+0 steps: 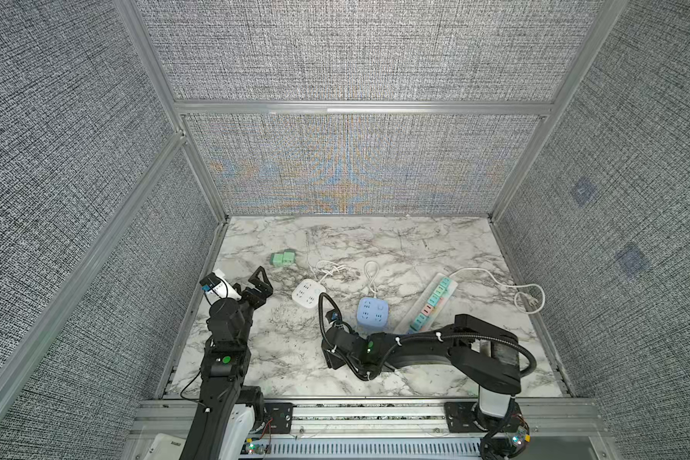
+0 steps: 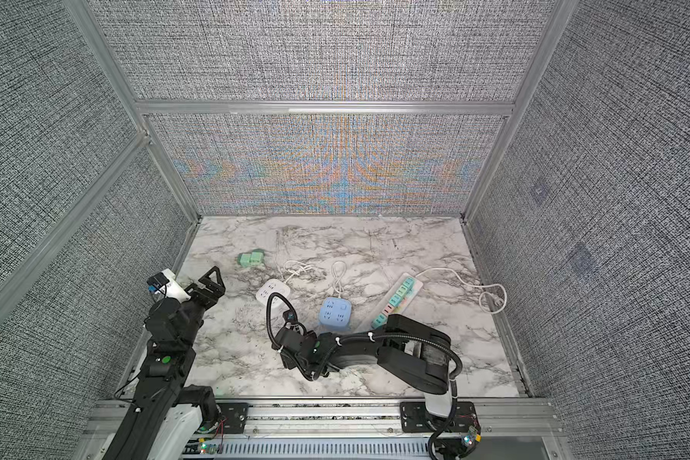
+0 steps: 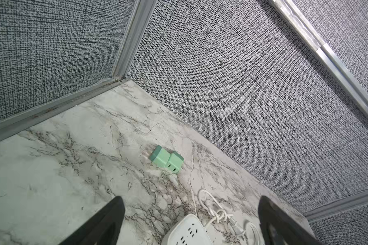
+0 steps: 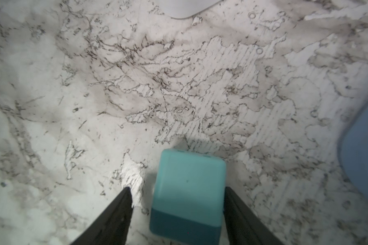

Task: Insert plugs into power strip
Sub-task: Pick up the plug from the center of the table.

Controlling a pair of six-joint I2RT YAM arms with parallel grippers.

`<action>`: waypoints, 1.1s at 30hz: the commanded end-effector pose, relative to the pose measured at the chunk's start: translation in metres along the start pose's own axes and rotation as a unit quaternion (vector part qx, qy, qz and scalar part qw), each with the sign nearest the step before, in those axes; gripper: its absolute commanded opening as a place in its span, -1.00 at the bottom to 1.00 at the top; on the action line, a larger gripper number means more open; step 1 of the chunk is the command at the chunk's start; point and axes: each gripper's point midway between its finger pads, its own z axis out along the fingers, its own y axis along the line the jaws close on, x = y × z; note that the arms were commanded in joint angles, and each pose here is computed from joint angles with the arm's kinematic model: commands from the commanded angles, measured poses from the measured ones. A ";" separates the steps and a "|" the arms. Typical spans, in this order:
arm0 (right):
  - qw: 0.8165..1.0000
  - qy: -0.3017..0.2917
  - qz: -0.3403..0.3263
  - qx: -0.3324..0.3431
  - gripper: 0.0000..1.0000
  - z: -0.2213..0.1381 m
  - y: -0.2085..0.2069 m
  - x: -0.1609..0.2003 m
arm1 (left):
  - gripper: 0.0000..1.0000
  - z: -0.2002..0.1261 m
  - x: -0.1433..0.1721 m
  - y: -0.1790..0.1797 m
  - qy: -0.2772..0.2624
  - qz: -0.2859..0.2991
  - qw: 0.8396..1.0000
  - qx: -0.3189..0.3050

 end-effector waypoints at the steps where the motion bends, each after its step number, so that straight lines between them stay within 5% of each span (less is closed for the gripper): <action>1: 0.999 0.022 -0.008 0.034 0.23 0.006 -0.010 0.013 | 0.99 0.000 -0.003 -0.001 -0.004 0.007 1.000 0.000; 9: 0.999 0.020 -0.013 0.048 -0.21 0.008 -0.015 0.017 | 0.99 -0.001 -0.003 -0.003 -0.003 0.007 1.000 0.005; 19: 0.996 -0.072 -0.039 0.032 -0.32 -0.044 -0.032 -0.014 | 0.99 -0.002 -0.003 -0.013 0.005 0.021 0.999 0.029; 25: 0.982 -0.171 -0.068 0.044 -0.35 -0.102 -0.057 -0.045 | 0.99 -0.016 0.007 -0.077 0.035 0.067 0.975 0.209; 33: 0.946 -0.302 -0.106 0.050 -0.37 -0.162 -0.090 -0.067 | 0.88 -0.035 0.022 -0.130 0.069 0.108 0.942 0.310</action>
